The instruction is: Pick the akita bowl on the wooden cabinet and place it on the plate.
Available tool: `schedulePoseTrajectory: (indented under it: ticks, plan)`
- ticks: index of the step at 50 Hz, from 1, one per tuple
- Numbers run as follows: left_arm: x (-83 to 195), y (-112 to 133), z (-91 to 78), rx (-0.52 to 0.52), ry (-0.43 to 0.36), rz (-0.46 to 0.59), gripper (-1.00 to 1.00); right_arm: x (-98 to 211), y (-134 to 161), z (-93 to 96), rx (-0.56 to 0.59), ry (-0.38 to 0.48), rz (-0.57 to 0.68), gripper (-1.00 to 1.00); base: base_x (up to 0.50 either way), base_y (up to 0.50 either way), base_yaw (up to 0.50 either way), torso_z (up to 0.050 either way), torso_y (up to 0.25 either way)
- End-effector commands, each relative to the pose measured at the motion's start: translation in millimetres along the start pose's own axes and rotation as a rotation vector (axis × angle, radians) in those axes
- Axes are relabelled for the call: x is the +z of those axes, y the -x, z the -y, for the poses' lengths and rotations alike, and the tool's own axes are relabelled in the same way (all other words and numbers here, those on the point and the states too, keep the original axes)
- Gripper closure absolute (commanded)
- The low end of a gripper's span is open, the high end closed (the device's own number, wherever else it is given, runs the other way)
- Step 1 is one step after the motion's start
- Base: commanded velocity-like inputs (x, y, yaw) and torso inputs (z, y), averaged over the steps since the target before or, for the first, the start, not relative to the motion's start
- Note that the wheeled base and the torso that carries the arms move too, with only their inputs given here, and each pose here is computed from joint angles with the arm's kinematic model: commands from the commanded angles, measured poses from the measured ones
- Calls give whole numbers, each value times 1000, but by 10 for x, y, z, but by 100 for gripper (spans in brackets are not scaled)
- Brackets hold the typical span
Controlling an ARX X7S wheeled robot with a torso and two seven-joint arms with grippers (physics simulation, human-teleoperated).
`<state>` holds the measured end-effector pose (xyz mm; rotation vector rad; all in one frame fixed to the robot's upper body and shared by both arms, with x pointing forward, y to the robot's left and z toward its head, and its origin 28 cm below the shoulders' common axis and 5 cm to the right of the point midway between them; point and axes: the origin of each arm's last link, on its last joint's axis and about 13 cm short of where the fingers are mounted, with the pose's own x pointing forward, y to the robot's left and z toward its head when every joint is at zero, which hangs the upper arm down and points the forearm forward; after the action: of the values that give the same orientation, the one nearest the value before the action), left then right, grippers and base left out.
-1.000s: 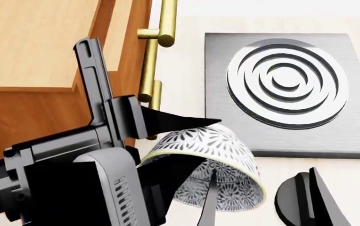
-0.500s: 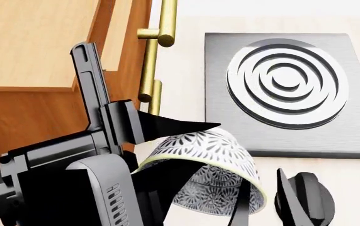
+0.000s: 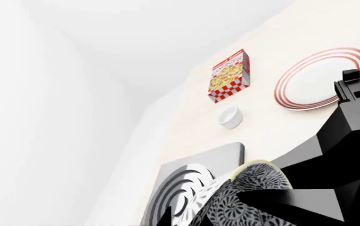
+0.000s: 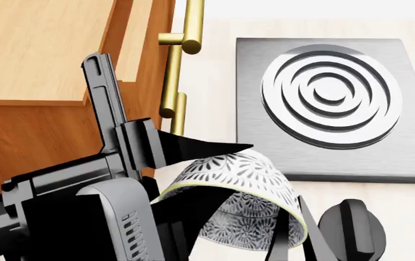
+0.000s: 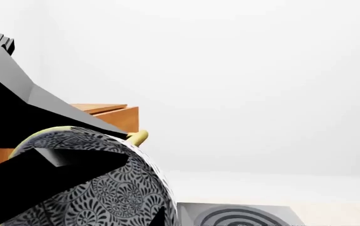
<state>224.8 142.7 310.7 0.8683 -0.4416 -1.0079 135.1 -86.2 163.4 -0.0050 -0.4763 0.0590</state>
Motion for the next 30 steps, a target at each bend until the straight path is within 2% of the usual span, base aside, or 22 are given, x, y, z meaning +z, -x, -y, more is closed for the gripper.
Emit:
schedulePoseTrajectory:
  ticks: [1, 15, 23, 30]
  plan:
    - [-14, -4, -47, 63, -8, -3, -100, -28, -16, 38, -48, 34, -13, 100, 0, 0, 0, 0, 0]
    - [-31, 21, 18, -13, -28, -18, -100, -22, -12, 41, -52, 36, -9, 100, 0, 0, 0, 0, 0]
    - [-30, 19, 7, 4, -33, -18, -100, -29, -11, 40, -55, 35, -12, 100, 0, 0, 0, 0, 1]
    - [-28, 12, 1, 9, -30, -19, -100, -15, -12, 95, -118, 48, -2, 100, 0, 0, 0, 0, 0]
